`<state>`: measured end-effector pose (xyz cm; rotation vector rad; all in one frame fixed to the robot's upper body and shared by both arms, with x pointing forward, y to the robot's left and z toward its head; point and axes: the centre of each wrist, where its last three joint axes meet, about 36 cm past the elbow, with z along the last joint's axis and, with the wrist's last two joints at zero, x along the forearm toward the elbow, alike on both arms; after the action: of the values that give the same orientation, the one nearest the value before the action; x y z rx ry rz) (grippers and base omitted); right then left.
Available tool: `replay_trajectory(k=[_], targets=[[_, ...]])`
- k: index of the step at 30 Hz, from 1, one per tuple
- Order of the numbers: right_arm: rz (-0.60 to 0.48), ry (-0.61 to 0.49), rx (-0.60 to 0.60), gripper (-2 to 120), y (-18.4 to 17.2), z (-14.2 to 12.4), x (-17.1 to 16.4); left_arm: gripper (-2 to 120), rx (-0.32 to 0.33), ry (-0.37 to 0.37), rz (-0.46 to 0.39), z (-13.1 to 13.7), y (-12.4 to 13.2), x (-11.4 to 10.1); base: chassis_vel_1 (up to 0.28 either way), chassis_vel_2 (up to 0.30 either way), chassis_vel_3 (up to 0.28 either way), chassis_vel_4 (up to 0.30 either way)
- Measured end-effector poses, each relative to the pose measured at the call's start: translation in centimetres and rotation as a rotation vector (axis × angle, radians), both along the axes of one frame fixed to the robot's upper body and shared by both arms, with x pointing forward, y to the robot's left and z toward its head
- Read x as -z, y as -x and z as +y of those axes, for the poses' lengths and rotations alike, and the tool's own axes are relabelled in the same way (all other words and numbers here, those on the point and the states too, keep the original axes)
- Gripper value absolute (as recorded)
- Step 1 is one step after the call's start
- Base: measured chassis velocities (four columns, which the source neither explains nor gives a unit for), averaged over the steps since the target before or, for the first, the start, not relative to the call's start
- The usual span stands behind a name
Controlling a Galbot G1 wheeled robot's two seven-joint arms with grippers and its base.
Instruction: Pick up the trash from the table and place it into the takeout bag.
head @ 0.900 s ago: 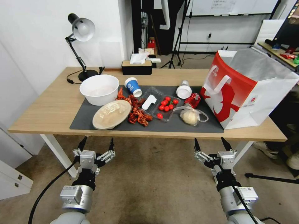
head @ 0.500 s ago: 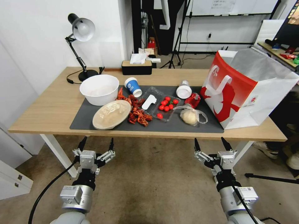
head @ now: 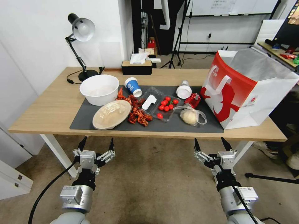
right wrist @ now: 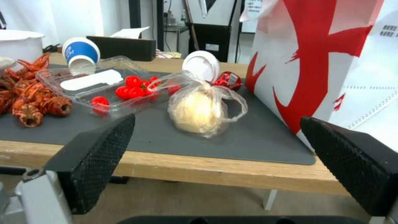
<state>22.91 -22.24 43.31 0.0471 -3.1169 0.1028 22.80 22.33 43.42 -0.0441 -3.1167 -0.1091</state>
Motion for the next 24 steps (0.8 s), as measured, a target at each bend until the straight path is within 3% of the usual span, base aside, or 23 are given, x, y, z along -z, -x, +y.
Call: replay_trajectory(k=[5,7,10,24], targets=[[0.010,-0.033,-0.006,100,-0.7,0.6,1.2,100,-0.010,0.013,-0.003,0.3,-0.4,0.2,0.000,0.000,0.000,0.000],[0.037,-0.104,-0.020,100,-2.2,2.1,3.8,100,-0.071,0.077,-0.013,2.0,-2.1,1.7,0.000,0.000,0.000,0.000],[0.042,-0.143,-0.020,100,-3.2,2.9,4.9,100,-0.102,0.121,-0.025,2.9,-3.1,2.5,0.000,0.000,0.000,0.000],[-0.017,-0.113,0.045,100,-3.9,0.4,3.9,100,-0.073,0.141,-0.032,2.5,-3.4,3.0,0.000,0.000,0.000,0.000]])
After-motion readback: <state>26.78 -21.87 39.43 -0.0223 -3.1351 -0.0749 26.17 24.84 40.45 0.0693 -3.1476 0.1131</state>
